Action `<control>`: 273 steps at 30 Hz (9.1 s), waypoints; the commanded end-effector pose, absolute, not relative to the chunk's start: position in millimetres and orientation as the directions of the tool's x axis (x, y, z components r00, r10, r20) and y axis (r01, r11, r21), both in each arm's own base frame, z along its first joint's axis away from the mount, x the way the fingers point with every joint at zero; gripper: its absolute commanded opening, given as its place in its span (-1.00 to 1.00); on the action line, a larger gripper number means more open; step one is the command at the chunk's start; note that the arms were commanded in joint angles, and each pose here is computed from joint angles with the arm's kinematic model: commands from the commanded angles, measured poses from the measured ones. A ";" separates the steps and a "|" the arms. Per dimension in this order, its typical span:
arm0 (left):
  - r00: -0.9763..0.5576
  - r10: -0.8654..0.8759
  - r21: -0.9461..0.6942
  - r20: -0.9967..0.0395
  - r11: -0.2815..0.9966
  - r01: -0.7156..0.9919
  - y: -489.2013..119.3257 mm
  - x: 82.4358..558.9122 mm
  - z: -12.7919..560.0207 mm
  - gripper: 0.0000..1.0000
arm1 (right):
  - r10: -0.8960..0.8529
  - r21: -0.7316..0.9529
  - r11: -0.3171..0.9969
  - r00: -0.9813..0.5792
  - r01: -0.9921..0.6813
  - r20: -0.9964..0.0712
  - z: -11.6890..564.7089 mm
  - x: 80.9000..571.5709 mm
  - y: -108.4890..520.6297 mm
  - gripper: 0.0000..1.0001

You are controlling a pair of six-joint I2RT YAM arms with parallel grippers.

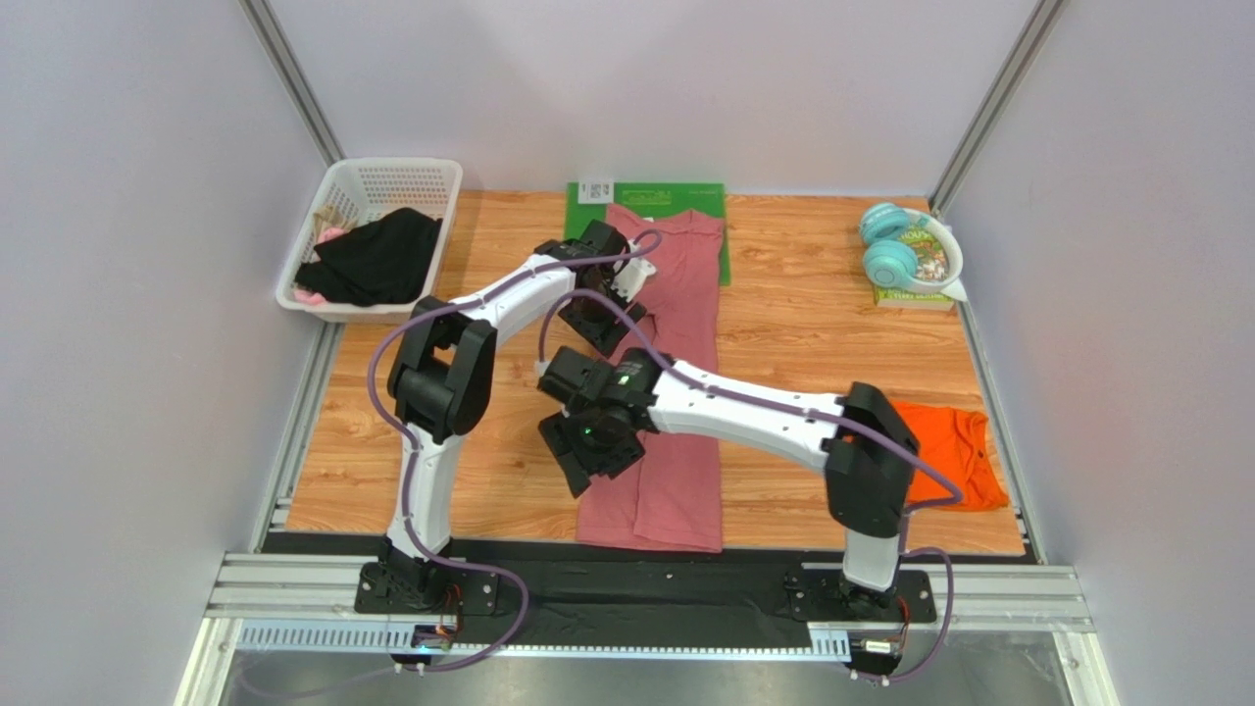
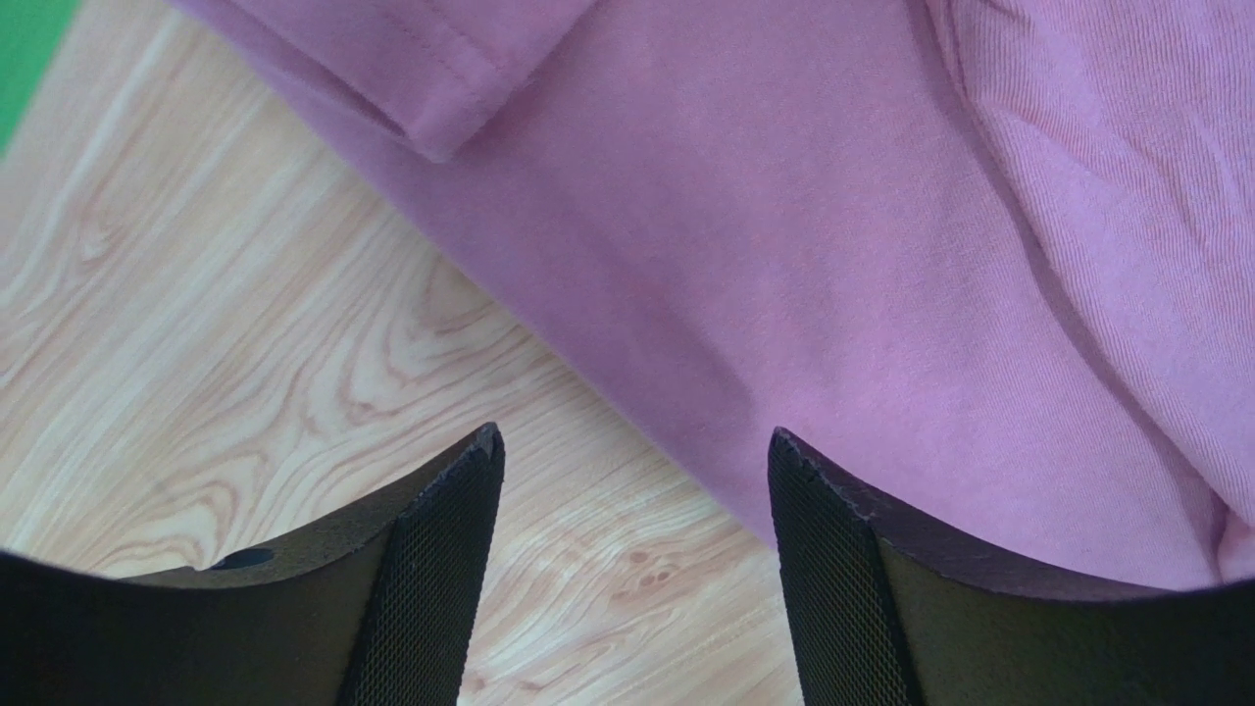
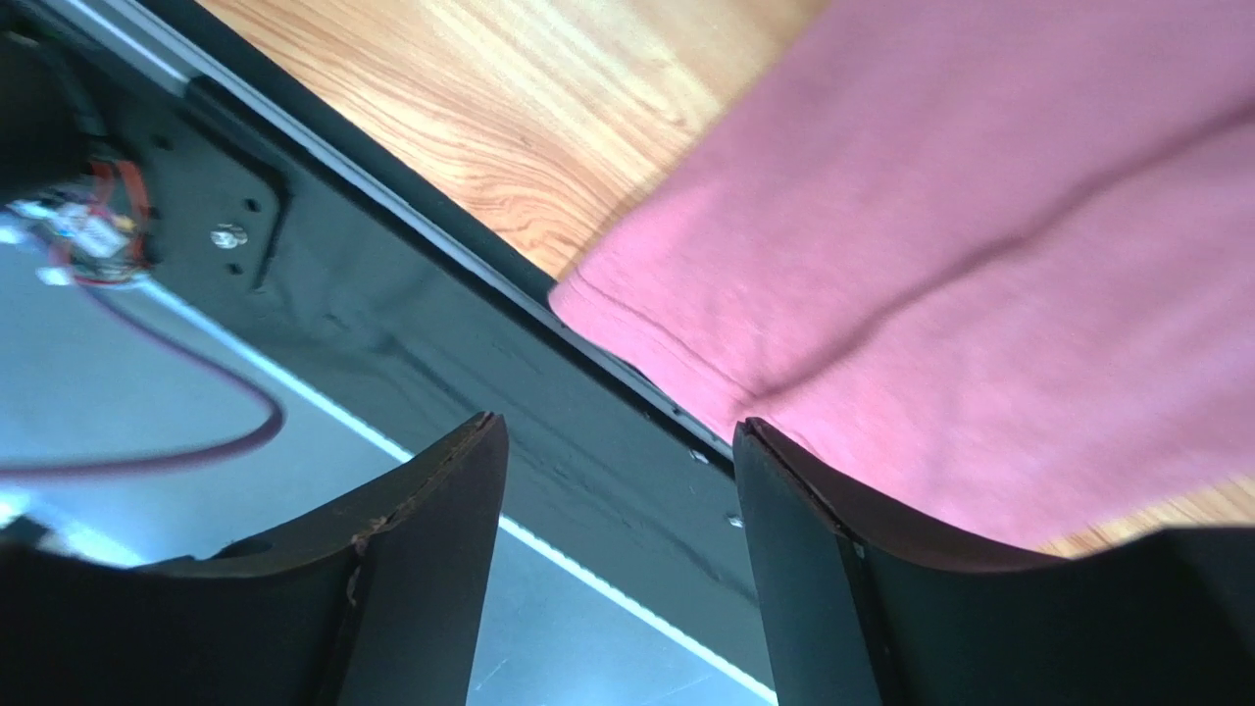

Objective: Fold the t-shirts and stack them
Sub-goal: Grab the bottom of the folded rectangular tshirt with both arms, then fold the folded rectangular tshirt in 1/3 of the way

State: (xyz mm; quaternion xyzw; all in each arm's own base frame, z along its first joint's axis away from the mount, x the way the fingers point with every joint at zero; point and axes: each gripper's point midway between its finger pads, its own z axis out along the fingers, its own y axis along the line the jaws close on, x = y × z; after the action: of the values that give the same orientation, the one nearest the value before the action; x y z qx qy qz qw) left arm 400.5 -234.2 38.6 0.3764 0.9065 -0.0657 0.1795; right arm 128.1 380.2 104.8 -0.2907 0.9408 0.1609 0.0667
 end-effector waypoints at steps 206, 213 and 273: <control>-0.773 0.589 -0.463 -0.236 0.631 0.622 -226.6 122.7 50.9 -1.00 | 0.243 0.632 0.730 -0.963 0.260 0.116 35.5 109.7 211.5 -0.56; -0.774 0.588 -0.466 -0.235 0.631 0.621 -227.1 122.4 50.9 -1.00 | 0.224 0.624 0.736 -0.964 0.263 0.143 29.5 105.5 216.0 -0.35; -0.796 0.575 -0.508 -0.189 0.637 0.580 -231.3 152.9 91.1 -1.00 | 0.226 0.656 0.736 -0.974 0.165 -0.008 137.2 145.2 237.5 -0.88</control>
State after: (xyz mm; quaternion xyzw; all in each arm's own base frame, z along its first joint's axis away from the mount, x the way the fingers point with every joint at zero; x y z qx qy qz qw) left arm 150.3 -224.8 84.4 0.3091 0.9120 -0.2669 0.0375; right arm 124.5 233.9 118.1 0.1191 0.9361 0.3309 0.0073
